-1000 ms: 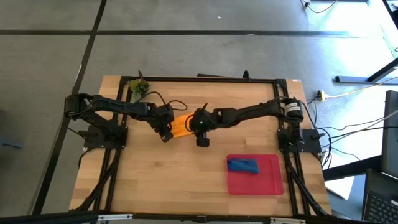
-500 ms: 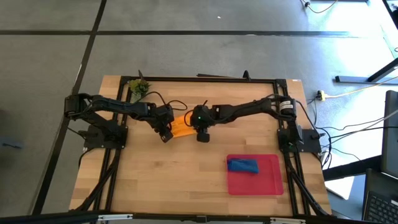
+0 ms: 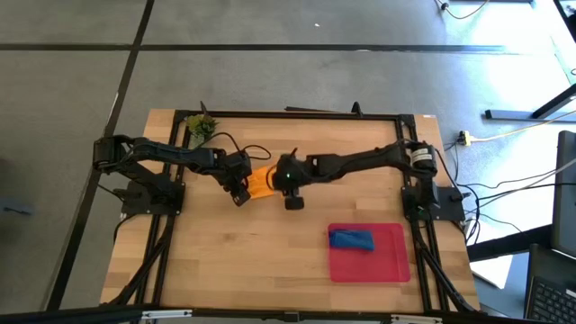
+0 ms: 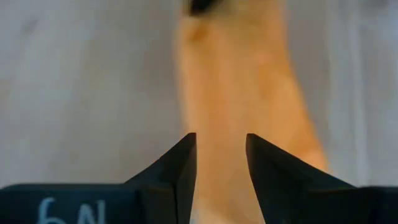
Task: Roll microfiber towels into tight, uniform cylinder then place into a basket
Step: Roll the orange microfiber towel
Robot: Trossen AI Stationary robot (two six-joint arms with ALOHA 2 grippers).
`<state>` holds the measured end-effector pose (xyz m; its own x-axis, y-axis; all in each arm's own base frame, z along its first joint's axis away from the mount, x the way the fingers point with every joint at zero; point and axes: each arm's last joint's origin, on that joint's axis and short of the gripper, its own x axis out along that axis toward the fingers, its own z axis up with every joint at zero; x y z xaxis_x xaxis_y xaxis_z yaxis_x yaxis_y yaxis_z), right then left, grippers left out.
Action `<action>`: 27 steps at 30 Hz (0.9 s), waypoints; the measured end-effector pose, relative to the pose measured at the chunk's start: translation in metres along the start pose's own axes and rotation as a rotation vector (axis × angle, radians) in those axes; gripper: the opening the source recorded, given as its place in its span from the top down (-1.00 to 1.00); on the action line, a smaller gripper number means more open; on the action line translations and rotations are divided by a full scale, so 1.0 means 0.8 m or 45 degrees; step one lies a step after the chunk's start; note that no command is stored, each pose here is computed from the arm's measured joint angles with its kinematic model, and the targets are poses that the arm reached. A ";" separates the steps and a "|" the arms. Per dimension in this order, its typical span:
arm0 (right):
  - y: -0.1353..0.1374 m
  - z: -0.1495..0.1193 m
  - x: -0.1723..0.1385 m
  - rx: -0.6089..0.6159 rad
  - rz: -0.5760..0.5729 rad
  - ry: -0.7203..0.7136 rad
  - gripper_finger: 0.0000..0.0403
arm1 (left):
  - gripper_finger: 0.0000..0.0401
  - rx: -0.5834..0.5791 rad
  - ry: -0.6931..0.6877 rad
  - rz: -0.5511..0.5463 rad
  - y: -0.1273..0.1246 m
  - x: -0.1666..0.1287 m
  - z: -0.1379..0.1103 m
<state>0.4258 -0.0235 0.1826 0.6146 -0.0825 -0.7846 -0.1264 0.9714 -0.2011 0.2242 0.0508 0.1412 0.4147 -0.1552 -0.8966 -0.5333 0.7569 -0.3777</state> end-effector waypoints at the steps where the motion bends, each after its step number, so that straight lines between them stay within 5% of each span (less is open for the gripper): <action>1: 0.008 0.001 0.000 -0.031 0.012 0.000 0.31 | 1.00 0.000 -0.002 0.004 0.000 0.000 0.000; 6: 0.032 -0.008 0.010 -0.125 -0.024 -0.010 0.31 | 1.00 0.020 -0.003 0.015 0.003 0.001 -0.001; 27: 0.014 -0.044 0.046 -0.098 -0.020 0.002 0.31 | 1.00 0.011 0.024 0.002 0.008 0.004 -0.007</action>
<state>0.4195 -0.0237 0.1312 0.6156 -0.0976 -0.7820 -0.1765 0.9500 -0.2576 0.2183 0.0515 0.1348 0.4000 -0.1655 -0.9014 -0.5275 0.7627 -0.3741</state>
